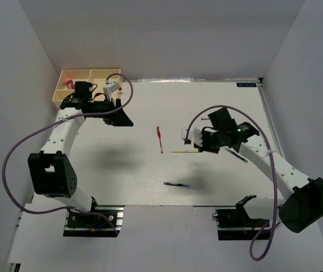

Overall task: Sort the stationery into containers
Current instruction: Pick up the stationery from the center of the board, then place the stationery in the storage box.

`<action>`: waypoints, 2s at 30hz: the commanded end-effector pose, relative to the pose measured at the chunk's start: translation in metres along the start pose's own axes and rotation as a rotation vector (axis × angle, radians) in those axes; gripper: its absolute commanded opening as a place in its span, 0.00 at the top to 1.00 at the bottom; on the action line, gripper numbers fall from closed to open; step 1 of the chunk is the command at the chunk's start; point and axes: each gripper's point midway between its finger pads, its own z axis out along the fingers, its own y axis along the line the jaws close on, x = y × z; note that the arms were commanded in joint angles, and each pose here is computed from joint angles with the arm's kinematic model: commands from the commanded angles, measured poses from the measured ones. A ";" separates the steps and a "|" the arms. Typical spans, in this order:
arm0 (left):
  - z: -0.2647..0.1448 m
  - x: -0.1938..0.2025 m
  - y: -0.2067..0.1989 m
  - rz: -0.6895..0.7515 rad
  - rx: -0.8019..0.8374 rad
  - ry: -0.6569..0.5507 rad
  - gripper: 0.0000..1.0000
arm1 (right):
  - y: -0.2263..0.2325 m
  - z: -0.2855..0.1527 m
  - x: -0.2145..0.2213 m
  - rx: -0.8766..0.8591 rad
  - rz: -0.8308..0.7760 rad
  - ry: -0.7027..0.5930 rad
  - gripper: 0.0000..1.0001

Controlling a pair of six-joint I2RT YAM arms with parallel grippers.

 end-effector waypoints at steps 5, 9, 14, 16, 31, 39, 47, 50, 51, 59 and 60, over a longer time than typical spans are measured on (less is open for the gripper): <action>0.038 0.027 -0.035 -0.132 0.147 0.116 0.32 | -0.003 0.018 -0.092 0.215 -0.635 -0.136 1.00; 0.047 0.040 -0.042 -0.188 0.187 0.142 0.32 | 0.010 0.026 -0.103 0.281 -0.807 -0.160 1.00; 0.062 0.053 -0.060 -0.173 0.231 0.206 0.32 | 0.024 0.037 -0.119 0.318 -0.942 -0.157 1.00; 0.069 0.056 -0.070 -0.136 0.241 0.222 0.34 | 0.031 0.041 -0.125 0.304 -0.970 -0.154 1.00; 0.093 0.068 -0.080 0.012 0.101 0.250 0.44 | 0.055 0.067 -0.140 0.416 -1.039 -0.028 1.00; 0.098 0.074 -0.096 0.054 0.132 0.276 0.37 | 0.067 0.068 -0.137 0.368 -1.020 -0.012 1.00; 0.103 0.084 -0.118 0.120 0.223 0.322 0.25 | 0.070 0.070 -0.132 0.343 -1.006 0.005 1.00; 0.106 0.090 -0.124 0.139 0.234 0.345 0.26 | 0.071 0.071 -0.132 0.336 -0.997 0.010 1.00; 0.107 0.090 -0.123 0.144 0.232 0.344 0.26 | 0.072 0.072 -0.131 0.328 -0.991 0.014 1.00; 0.117 0.105 -0.130 0.163 0.240 0.404 0.34 | 0.070 0.072 -0.136 0.335 -0.990 0.010 1.00; 0.118 0.105 -0.129 0.157 0.239 0.408 0.38 | 0.070 0.073 -0.136 0.337 -0.991 0.009 1.00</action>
